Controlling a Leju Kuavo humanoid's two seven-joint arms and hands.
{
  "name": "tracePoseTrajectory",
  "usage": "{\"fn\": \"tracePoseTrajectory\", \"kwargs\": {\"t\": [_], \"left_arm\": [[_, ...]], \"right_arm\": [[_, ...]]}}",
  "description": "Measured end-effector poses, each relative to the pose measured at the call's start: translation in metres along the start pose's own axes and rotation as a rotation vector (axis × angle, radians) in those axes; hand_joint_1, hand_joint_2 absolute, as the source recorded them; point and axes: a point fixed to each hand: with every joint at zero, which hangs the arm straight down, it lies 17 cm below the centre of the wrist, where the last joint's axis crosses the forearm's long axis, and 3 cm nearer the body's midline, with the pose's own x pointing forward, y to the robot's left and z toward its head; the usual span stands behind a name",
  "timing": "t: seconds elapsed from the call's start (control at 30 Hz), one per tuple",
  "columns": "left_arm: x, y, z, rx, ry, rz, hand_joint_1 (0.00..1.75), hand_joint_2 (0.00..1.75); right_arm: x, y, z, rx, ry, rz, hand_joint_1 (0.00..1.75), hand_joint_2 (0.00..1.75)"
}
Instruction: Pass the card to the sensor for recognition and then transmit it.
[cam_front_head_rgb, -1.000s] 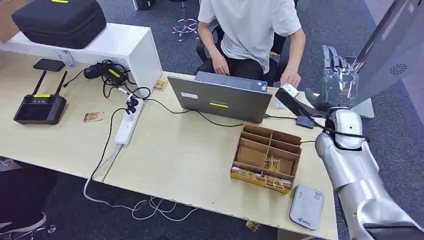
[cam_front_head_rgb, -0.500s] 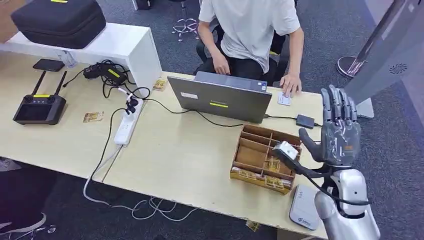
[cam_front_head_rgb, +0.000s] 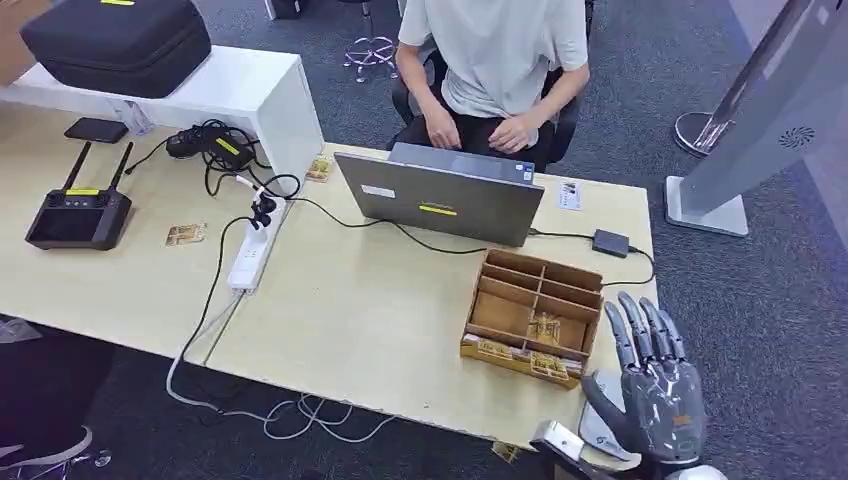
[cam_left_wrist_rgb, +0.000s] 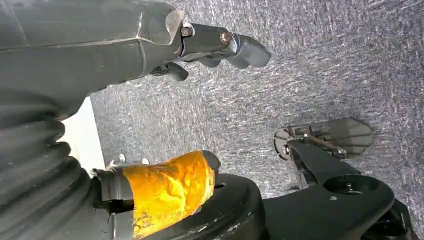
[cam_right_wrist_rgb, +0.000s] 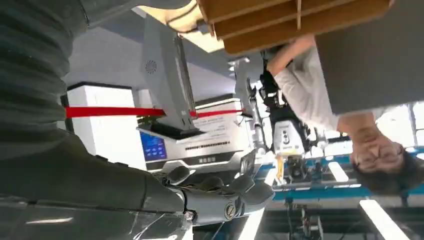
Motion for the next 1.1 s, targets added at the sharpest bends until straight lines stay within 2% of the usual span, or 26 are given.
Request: {"fn": "tracePoseTrajectory", "kwargs": {"t": [0.37,1.1], "left_arm": [[0.0,-0.001,0.0,-0.001,0.001,0.016,0.0,1.75],[0.0,-0.001,0.0,0.0,0.0,0.026,0.0,1.75]], "right_arm": [[-0.003,0.013,0.011,0.051,-0.001,0.002,0.0,1.75],[0.013,0.082,0.037,0.257,0.003,-0.053,0.0,1.75]]}}
